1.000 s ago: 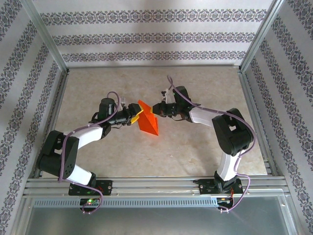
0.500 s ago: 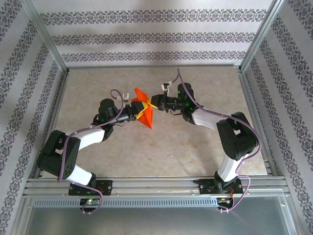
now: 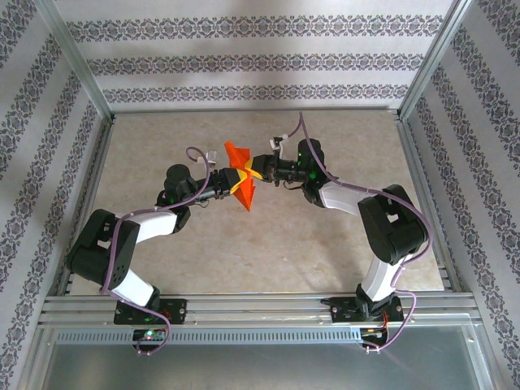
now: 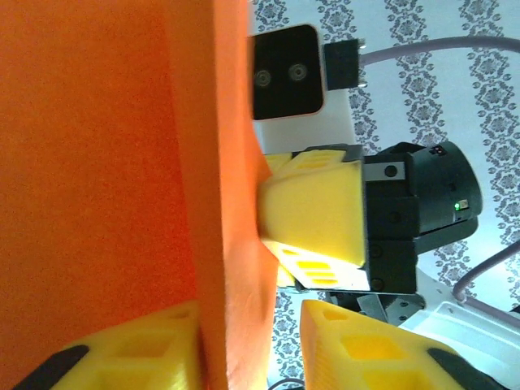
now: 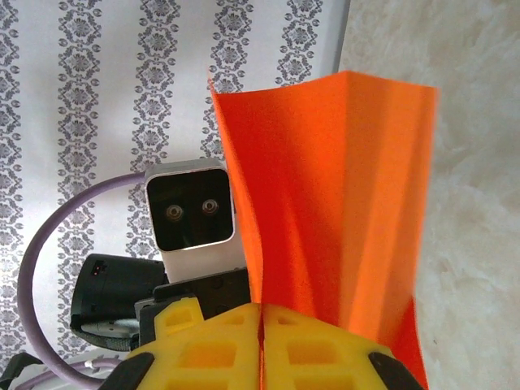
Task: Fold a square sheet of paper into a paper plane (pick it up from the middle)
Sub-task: Turn over the paper at the center of the table.
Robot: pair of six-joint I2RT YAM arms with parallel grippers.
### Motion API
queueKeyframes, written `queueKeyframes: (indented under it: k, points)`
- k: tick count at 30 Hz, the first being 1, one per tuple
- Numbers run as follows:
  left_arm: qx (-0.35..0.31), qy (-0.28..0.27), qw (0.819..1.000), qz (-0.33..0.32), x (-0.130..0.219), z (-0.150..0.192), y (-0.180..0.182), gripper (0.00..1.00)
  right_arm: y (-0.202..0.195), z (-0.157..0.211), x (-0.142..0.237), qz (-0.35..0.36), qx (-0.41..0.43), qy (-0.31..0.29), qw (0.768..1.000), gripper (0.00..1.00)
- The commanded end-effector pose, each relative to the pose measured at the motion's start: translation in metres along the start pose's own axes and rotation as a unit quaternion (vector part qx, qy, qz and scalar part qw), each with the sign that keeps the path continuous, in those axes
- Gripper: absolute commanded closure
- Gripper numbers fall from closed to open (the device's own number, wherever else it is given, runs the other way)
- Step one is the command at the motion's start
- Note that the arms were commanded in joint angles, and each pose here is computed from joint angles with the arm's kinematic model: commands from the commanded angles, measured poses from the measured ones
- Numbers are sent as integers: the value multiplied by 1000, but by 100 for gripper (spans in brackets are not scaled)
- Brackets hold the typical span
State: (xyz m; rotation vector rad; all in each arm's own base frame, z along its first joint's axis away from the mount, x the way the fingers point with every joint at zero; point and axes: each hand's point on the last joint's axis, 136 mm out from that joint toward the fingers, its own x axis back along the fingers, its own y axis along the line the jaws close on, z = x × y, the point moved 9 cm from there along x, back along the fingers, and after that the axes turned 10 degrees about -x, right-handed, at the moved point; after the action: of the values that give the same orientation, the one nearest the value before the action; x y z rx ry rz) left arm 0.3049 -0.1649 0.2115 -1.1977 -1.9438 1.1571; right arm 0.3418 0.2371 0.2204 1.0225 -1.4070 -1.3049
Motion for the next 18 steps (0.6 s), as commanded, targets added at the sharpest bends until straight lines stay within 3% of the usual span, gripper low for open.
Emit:
queueKeyframes:
  k: [1, 10, 18]
  points:
    - [-42, -2, 998, 37, -5, -8, -17, 72, -4, -2, 3, -8, 1, 4, 1000, 89]
    - [-38, 5, 999, -1, -6, -8, -11, 87, -10, -7, 17, 8, 5, -24, 1000, 72]
    - [-45, 33, 995, -86, -3, -6, 0, 90, -25, -10, 53, 86, 28, -90, 992, 54]
